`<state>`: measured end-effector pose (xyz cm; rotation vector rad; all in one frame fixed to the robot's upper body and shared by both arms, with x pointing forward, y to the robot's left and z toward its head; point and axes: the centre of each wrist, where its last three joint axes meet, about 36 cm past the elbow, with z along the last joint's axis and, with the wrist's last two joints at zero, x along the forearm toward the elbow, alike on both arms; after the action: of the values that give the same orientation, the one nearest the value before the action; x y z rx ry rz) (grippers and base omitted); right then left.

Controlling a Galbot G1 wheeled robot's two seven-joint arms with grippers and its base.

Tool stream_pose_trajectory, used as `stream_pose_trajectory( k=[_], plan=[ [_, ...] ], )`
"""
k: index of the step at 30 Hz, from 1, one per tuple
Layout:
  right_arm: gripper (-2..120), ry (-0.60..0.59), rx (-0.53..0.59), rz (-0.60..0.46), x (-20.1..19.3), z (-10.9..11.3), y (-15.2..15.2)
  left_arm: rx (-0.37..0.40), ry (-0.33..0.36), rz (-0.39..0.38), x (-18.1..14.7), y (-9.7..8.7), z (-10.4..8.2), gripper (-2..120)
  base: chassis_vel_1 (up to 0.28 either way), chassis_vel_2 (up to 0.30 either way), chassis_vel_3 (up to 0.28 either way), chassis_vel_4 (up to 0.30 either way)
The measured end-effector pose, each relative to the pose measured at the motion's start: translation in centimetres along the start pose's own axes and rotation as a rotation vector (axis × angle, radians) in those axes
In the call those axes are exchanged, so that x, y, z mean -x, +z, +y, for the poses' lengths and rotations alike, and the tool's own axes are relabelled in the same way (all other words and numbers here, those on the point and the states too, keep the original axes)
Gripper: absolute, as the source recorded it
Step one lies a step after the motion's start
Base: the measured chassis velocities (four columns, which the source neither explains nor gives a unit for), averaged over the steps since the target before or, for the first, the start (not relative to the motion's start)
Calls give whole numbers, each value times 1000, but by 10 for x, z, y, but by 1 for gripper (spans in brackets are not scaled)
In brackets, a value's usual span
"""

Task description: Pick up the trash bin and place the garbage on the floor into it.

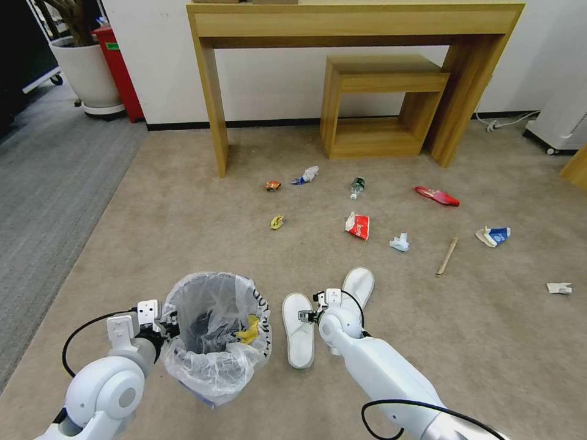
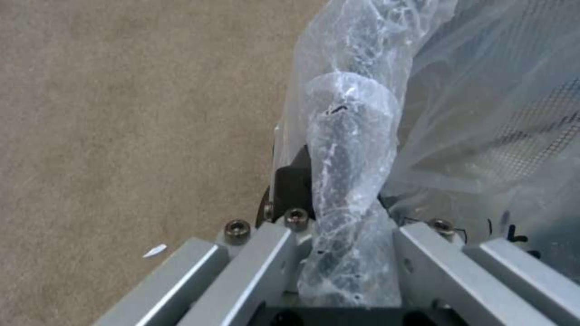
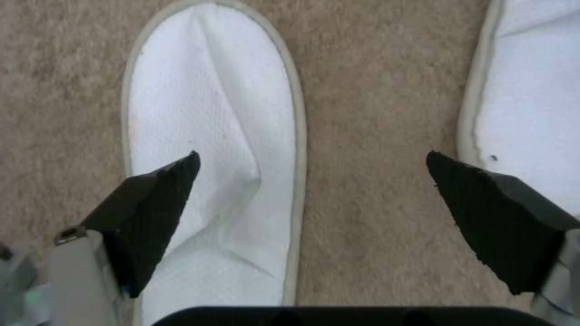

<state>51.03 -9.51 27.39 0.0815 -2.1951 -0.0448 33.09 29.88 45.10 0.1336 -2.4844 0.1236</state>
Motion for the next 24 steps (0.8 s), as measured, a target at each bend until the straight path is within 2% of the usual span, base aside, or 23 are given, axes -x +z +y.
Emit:
stream_pose_trajectory(
  k=[8, 12, 16, 19, 20, 23, 24],
  plan=[
    [93, -1, -50, -8, 15, 13, 13, -1, 10, -9, -1, -2, -2, 1, 0, 0, 0, 0],
    [88, 4, -74, -11, 20, 20, 20, -5, 16, -10, -1, -1, -3, 1, 0, 0, 0, 0],
    [78, 3, -97, -25, 22, 23, 26, -7, 22, -10, 0, 0, -4, 1, 0, 0, 0, 0],
    [63, -8, -102, -32, 19, 27, 31, -9, 26, -12, 0, 0, -4, 1, 0, 0, 0, 0],
    [63, -8, -102, -32, 19, 27, 31, -9, 26, -12, 0, 0, -4, 1, 0, 0, 0, 0],
    [49, -20, -112, -49, 15, 28, 35, -11, 32, -15, -1, 1, -5, 1, 0, 0, 0, 0],
    [49, -20, -112, -49, 15, 28, 35, -11, 32, -15, -1, 1, -5, 1, 0, 0, 0, 0]
  ],
)
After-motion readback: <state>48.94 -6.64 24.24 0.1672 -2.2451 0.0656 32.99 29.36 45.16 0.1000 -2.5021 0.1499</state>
